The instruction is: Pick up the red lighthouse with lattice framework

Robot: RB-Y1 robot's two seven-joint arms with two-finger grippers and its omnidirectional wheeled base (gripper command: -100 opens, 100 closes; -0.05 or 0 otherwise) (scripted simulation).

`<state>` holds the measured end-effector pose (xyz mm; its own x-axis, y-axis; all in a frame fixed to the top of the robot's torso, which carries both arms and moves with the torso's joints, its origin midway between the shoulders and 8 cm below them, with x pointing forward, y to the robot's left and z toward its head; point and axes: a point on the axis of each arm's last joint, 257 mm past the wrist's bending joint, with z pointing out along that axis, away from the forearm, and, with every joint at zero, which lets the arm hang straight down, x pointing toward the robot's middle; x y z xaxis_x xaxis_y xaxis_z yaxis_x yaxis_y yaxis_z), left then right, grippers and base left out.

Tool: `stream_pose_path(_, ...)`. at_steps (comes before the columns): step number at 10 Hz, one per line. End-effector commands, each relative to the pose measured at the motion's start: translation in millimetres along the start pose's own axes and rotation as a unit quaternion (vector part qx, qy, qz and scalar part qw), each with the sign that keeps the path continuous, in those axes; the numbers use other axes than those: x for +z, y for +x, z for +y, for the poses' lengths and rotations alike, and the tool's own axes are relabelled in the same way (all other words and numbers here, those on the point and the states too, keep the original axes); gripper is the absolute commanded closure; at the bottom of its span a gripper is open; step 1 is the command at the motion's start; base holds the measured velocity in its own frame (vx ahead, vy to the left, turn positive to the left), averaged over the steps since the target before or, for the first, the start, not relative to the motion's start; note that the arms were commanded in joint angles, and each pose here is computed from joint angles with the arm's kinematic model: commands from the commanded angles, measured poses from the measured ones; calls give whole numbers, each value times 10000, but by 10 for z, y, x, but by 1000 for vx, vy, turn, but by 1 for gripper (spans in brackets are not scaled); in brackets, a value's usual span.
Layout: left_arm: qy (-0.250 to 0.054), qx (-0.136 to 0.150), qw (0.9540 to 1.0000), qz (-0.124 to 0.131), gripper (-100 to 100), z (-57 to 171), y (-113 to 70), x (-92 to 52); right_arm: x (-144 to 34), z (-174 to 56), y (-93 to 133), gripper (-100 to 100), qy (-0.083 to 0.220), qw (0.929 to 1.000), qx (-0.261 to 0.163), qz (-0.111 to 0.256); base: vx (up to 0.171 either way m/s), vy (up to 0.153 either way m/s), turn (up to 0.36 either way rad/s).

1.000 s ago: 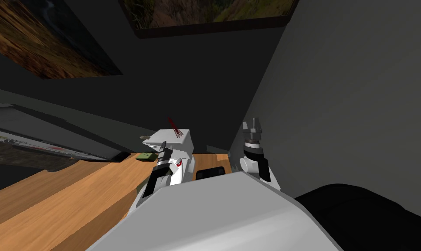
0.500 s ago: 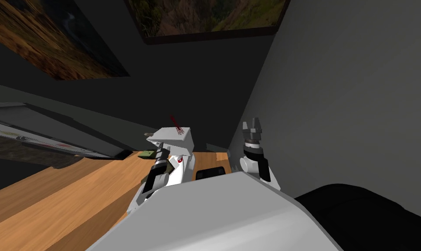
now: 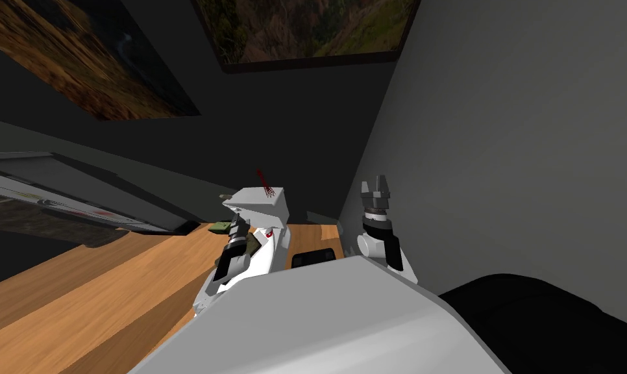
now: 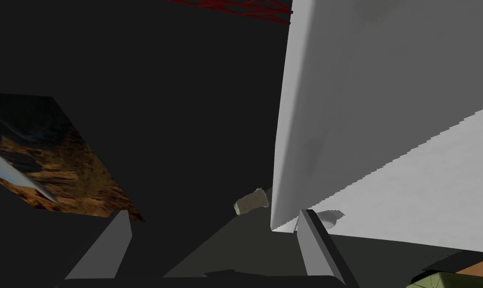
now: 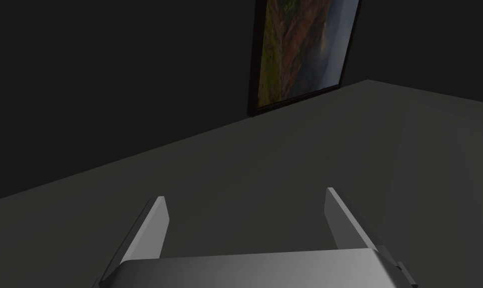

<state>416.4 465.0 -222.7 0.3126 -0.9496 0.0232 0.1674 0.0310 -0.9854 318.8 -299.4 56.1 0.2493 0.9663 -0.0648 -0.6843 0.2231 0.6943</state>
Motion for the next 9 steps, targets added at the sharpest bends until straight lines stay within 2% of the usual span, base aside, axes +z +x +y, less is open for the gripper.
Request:
stream_pose_path(1,-105,-7,9999,-60,-100,113,-64,-6,0,0,0,0,0,10000,0,0,-34,-5,1)
stream_pose_path(2,16,-125,9997,-206,-100,53,-176,137,0,0,0,0,0,10000,0,0,-57,-8,3)
stream_pose_path(3,-110,-118,9996,-248,-100,173,-216,101,0,0,0,0,0,10000,0,0,-64,-9,-2)
stream_pose_path(4,-122,-117,9995,-252,-100,185,-220,97,0,0,0,0,0,10000,0,0,-32,-7,2)
stream_pose_path(5,-10,-245,9988,-413,-100,131,-343,214,0,0,0,0,0,10000,0,0,-69,-6,2)
stream_pose_path(7,-119,-257,9986,-450,-100,243,-363,206,0,0,0,0,0,10000,0,0,-50,-7,-1)
stream_pose_path(8,12,-407,9973,-613,-100,174,-479,319,0,0,0,0,0,10000,0,0,-58,-9,-2)
stream_pose_path(9,-80,-428,9970,-643,-100,272,-485,326,0,0,0,0,0,10000,0,0,-62,-8,-4)
